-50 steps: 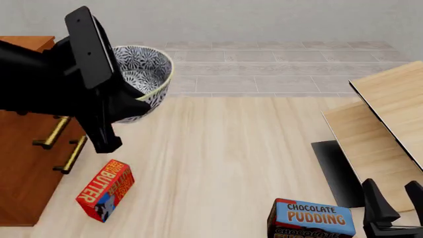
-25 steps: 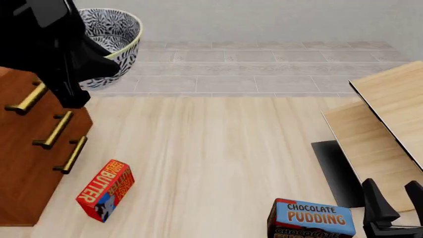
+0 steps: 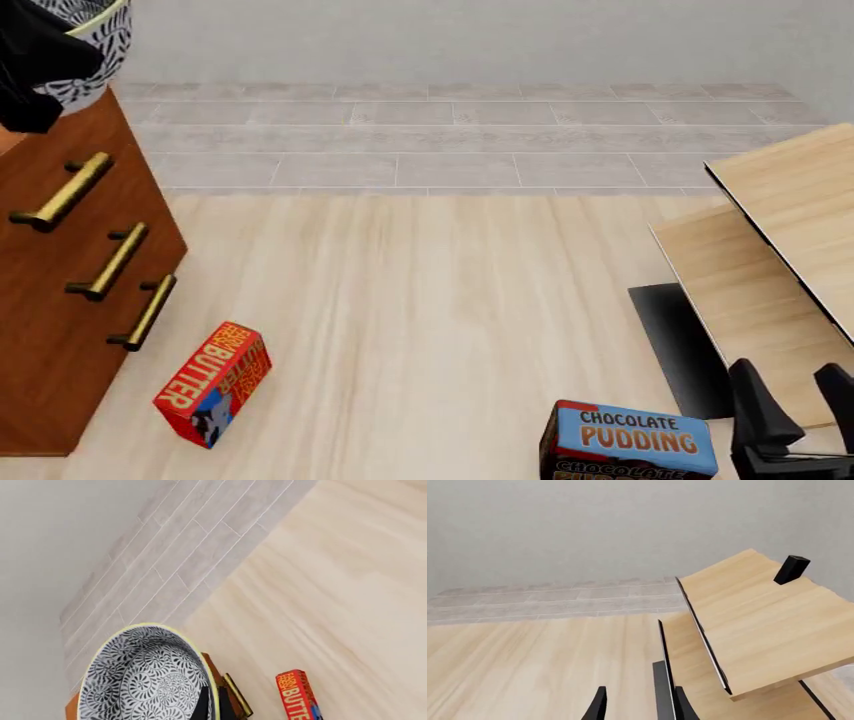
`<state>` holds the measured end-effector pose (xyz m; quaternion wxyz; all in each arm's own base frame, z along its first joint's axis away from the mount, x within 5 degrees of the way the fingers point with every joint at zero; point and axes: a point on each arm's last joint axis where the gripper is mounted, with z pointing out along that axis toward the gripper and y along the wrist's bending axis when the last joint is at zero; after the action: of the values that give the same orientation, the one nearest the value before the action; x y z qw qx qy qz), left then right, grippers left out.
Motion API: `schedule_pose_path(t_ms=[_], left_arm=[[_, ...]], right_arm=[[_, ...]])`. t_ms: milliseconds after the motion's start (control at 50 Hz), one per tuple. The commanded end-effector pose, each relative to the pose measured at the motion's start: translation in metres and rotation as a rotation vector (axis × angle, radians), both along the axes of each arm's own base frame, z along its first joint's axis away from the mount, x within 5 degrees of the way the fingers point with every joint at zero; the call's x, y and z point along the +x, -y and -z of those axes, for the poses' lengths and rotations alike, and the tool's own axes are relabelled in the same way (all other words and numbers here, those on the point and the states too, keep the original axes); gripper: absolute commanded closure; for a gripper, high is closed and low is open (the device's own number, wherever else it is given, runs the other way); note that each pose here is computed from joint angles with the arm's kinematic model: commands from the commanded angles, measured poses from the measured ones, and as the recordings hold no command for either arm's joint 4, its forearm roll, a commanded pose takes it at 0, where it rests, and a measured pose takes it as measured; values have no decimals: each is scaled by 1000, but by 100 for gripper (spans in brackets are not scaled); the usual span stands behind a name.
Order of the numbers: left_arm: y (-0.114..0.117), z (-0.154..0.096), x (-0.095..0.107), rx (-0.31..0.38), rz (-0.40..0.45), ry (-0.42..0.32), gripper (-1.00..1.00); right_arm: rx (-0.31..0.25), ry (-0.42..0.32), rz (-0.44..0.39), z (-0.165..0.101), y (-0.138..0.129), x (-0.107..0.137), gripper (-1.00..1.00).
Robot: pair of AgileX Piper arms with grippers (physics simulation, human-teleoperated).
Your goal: Close the top drawer of the cabinet and put the bowl on top of it.
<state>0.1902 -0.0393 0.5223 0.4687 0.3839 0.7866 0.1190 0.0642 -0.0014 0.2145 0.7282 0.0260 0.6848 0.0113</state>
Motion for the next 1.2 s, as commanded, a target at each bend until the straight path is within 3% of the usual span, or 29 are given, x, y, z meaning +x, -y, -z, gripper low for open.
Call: schedule_pose_path(t_ms=[20,280,360,740,1020,1200], left_arm=[[-28,-14,-2,17,-132,55,100],[-45,-17,-2,24,-216,68,100],[-59,-21,3,29,-286,74,100],[-83,-14,14,43,-389,38,100],[-95,-9,27,36,-434,12,100],[-89,-6,30,9,-423,-1,100]], right_arm=[[-3,-2,-2,0,0,0,-100],[-15,-5,-5,0,0,0,-100],[-12,-6,0,0,0,1,-100],[-27,-7,-3,1,0,0,-100],[-31,-4,3,0,0,-1,-100],[-37,-5,3,0,0,-2,-100]])
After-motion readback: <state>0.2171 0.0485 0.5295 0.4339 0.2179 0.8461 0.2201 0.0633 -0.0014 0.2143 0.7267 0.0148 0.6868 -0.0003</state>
